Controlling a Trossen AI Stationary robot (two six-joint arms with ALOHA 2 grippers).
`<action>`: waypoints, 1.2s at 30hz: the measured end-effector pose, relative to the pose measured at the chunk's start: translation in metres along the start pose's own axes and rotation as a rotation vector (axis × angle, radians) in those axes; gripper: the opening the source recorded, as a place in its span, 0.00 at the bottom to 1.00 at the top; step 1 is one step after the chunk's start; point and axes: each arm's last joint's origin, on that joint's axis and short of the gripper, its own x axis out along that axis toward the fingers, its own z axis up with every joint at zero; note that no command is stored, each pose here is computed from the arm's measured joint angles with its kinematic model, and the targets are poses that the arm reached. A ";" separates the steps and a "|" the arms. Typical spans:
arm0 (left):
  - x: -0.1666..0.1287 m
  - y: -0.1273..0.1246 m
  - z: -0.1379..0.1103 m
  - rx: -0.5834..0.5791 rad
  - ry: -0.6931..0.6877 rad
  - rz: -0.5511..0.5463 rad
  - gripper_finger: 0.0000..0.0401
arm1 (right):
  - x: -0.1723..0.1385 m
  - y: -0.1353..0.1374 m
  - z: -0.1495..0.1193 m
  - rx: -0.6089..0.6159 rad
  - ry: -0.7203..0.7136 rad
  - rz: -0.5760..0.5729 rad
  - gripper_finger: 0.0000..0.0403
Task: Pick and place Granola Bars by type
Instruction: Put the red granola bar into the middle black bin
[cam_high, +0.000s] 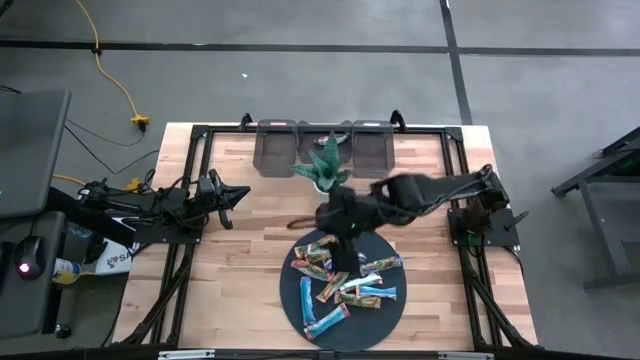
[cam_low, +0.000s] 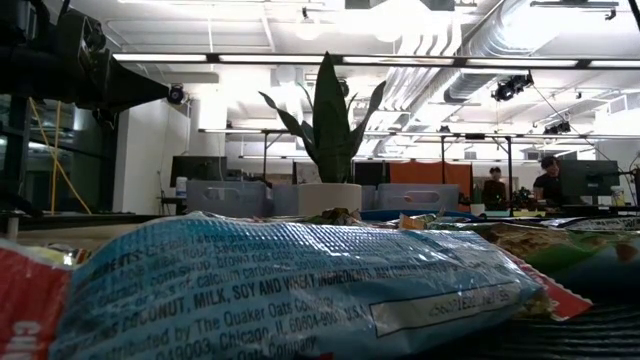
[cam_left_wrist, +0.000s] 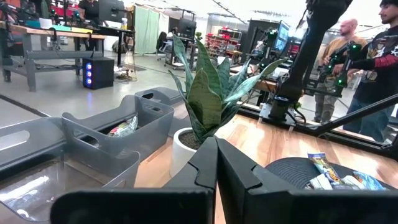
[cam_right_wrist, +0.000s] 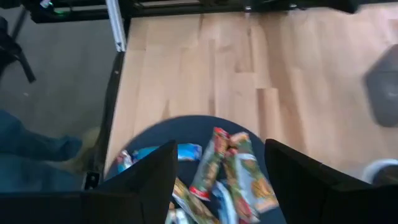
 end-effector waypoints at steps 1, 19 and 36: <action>0.000 0.000 0.000 0.000 0.000 0.000 0.00 | 0.008 0.003 -0.002 0.002 -0.008 0.010 0.56; 0.000 0.000 0.000 0.000 0.000 0.000 0.00 | 0.106 0.008 -0.056 -0.101 -0.108 0.061 0.56; 0.000 0.000 0.000 0.000 0.000 0.000 0.00 | 0.138 0.017 -0.116 -0.227 0.100 0.121 0.56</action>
